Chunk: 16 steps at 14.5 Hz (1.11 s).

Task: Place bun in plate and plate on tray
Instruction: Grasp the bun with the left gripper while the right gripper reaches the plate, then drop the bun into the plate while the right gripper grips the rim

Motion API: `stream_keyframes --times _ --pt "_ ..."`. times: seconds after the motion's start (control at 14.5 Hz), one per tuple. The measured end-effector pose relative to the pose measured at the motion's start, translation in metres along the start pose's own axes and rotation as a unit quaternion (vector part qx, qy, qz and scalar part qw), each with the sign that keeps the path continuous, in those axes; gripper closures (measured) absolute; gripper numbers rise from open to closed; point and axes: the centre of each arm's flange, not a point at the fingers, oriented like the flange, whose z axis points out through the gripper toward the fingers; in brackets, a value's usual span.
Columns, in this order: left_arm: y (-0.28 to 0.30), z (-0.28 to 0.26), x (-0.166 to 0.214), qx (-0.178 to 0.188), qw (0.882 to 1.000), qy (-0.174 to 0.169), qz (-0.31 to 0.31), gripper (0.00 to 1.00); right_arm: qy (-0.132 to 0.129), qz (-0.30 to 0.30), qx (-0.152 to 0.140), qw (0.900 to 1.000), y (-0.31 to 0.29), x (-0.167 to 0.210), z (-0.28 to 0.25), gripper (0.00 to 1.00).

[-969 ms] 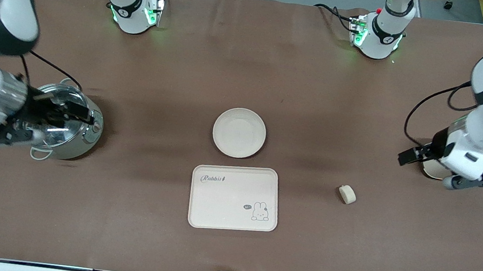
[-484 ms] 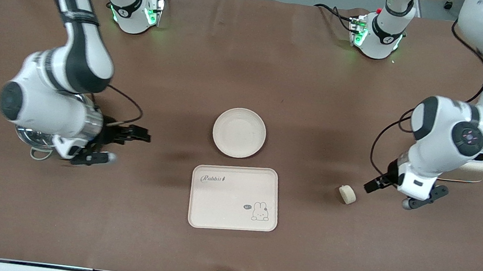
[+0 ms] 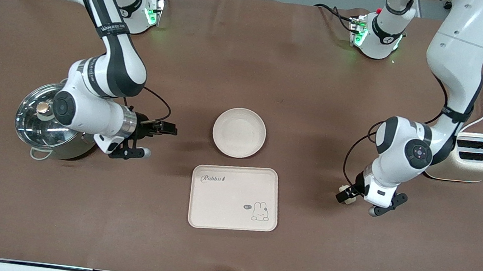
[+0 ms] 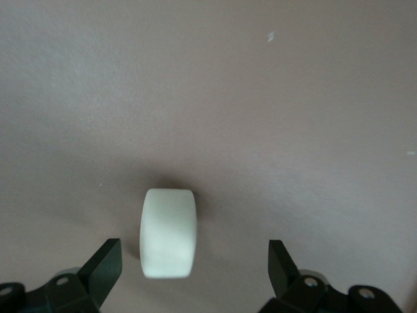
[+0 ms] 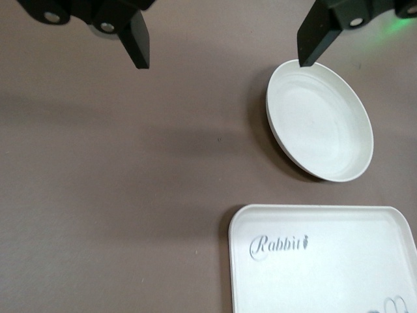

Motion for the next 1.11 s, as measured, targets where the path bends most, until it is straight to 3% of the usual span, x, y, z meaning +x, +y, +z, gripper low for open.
stream_keyframes --times 0.21,0.48,0.69,0.9,1.11 --pt "-0.01 0.021 0.002 0.007 1.0 -0.009 -0.007 0.03 0.005 0.018 0.013 1.0 0.0 -0.007 0.036 0.0" --pt "-0.015 0.029 0.004 0.012 1.0 -0.014 -0.011 0.43 0.02 0.022 0.01 1.0 -0.021 -0.024 0.096 0.0" --pt "-0.006 0.027 -0.001 0.009 1.0 -0.015 -0.018 0.7 0.01 0.028 0.017 0.999 -0.041 -0.036 0.141 0.0" --pt "0.043 0.019 -0.04 0.005 0.999 -0.023 -0.038 0.73 0.006 0.047 0.026 0.999 -0.046 -0.041 0.17 0.0" --pt "0.121 0.003 -0.116 -0.011 0.997 -0.025 -0.068 0.7 0.004 0.05 0.026 0.998 -0.05 -0.045 0.184 0.0"
